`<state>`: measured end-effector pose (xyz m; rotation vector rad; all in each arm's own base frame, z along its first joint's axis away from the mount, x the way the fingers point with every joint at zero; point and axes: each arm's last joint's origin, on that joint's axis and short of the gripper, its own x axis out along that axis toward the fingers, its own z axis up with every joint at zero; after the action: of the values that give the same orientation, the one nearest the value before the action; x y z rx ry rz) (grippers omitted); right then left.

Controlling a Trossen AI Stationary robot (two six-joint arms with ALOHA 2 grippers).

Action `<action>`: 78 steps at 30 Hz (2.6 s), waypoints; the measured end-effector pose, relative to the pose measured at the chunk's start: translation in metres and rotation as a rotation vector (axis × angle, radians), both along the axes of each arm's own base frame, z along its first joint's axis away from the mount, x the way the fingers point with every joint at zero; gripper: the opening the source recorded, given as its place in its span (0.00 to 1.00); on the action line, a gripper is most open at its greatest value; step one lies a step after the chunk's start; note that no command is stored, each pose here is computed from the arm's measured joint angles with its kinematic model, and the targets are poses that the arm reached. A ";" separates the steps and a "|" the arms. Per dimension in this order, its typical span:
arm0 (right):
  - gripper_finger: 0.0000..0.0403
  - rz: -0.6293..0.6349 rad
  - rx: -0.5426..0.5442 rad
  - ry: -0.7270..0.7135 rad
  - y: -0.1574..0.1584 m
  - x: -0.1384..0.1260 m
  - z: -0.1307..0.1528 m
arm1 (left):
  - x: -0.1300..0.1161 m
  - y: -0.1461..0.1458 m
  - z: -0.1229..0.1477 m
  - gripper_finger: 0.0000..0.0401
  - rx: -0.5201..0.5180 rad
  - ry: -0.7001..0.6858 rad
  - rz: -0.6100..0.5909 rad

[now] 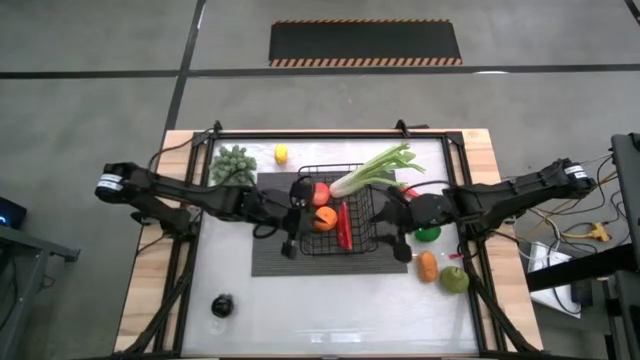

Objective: Build produce basket
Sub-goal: Put the carrot into the wire basket

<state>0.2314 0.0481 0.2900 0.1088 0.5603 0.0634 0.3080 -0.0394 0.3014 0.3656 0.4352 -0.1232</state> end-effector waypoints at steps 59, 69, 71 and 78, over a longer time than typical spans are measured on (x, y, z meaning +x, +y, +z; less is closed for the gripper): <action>0.56 -0.716 0.042 0.697 -0.090 -0.068 -0.076 | -0.111 0.022 0.002 0.22 0.397 -0.404 0.091; 0.56 -0.715 0.081 0.445 -0.082 -0.099 -0.056 | -0.111 0.022 0.002 0.22 0.397 -0.406 0.091; 0.56 -0.723 0.077 0.409 -0.082 -0.103 -0.063 | -0.111 0.022 0.002 0.22 0.396 -0.406 0.091; 0.56 -0.835 0.088 0.335 -0.085 -0.101 -0.074 | -0.111 0.022 0.002 0.22 0.396 -0.404 0.091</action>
<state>0.1306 -0.0367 0.2159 0.4362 0.8090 -0.7548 0.1972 -0.0178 0.3030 0.7422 0.0714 0.1277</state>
